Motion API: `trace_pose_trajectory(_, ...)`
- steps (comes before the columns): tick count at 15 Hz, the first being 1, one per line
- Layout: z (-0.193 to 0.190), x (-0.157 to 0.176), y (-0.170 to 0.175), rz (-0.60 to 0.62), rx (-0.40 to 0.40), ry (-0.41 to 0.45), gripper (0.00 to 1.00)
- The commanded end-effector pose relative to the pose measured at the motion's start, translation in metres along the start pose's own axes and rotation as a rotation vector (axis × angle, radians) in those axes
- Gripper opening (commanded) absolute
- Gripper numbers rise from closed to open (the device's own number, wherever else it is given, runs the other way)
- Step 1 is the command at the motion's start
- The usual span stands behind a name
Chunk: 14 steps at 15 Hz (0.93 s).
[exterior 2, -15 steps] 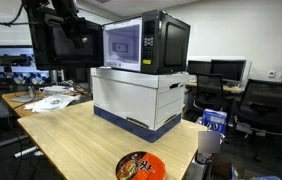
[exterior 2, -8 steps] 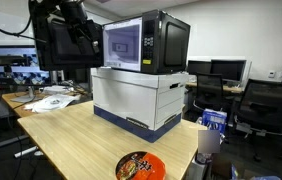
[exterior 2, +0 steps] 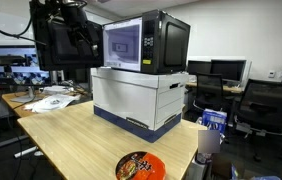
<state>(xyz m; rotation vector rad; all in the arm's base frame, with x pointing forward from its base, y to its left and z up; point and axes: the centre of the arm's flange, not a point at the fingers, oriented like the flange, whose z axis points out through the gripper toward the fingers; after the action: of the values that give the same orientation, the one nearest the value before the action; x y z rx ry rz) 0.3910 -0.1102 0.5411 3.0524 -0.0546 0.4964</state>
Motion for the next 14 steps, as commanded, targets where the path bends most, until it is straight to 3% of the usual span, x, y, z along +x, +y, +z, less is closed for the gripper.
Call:
trace_pose_trajectory(1,-0.013,-0.016,-0.024,-0.103,0.083,-0.012,1.0)
trace_pose_trajectory(5,-0.024,-0.026,-0.049,-0.189,0.152,-0.034,1.0)
trace_pose_trajectory(14,-0.027,-0.038,-0.061,-0.212,0.244,-0.095,1.0)
